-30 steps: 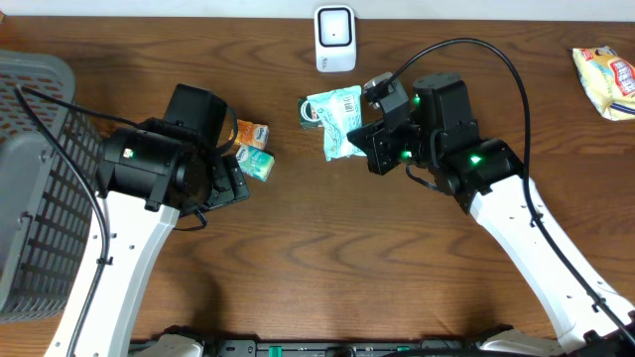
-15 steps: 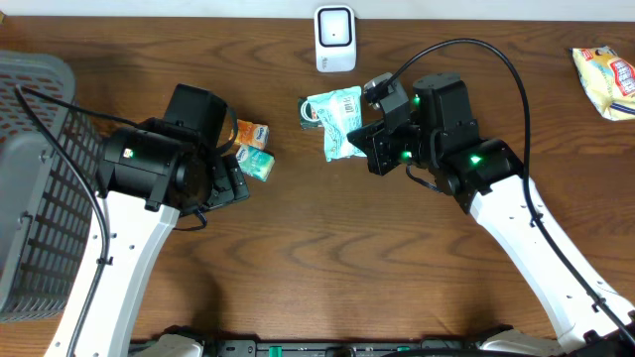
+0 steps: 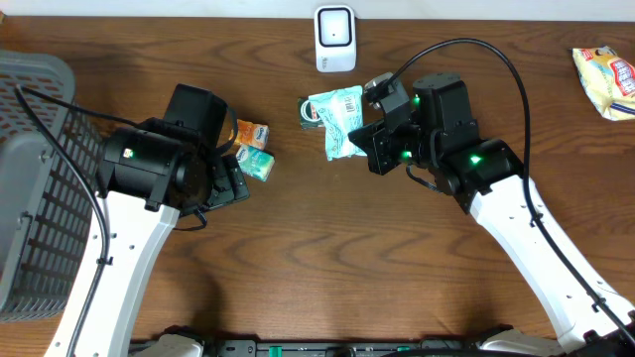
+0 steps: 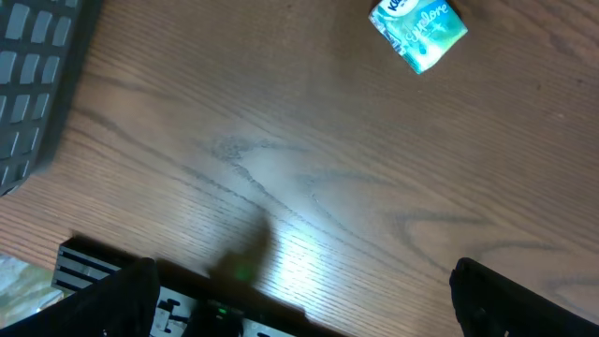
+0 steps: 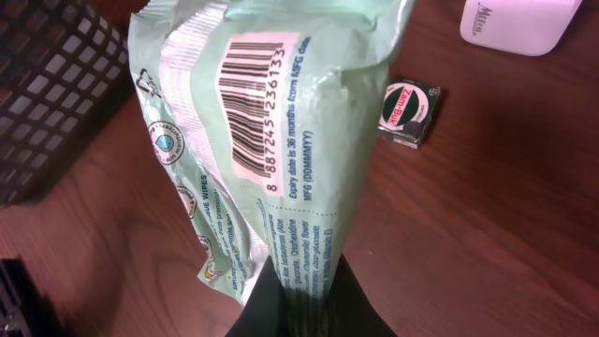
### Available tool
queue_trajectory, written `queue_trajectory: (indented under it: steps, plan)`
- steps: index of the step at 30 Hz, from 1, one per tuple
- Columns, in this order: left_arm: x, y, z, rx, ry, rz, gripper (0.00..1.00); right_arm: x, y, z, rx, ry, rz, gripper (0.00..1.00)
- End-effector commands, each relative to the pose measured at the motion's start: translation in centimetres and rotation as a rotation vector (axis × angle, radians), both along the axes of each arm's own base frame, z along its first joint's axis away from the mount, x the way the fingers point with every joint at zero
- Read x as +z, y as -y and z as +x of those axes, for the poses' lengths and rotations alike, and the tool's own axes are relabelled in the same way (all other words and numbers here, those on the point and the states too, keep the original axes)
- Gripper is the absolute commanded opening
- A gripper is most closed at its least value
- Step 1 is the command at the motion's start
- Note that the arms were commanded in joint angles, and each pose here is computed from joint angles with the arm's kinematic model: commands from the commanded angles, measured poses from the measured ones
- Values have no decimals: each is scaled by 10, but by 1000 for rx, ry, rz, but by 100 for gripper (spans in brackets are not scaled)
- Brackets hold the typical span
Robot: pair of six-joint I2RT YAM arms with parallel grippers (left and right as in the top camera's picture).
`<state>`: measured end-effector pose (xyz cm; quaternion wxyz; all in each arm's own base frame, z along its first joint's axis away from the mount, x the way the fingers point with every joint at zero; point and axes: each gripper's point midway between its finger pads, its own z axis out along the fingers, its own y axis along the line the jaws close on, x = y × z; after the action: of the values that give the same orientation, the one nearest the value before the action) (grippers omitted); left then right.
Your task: Scan the item barcode
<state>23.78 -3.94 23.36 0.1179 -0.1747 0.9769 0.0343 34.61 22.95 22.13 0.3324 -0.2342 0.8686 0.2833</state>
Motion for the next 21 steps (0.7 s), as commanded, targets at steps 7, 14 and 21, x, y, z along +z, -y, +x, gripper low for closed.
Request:
queue_trajectory:
  steps: [7,14,21]
  plan:
    - [2,-2,0,14,8,-1,98,-45,45,15,-286,-107,-221,1]
    - [2,-2,0,14,8,-1,98,-79,132,14,-601,-121,-629,1]
    - [2,-2,0,14,8,-1,98,-114,174,3,-680,-183,-934,1]
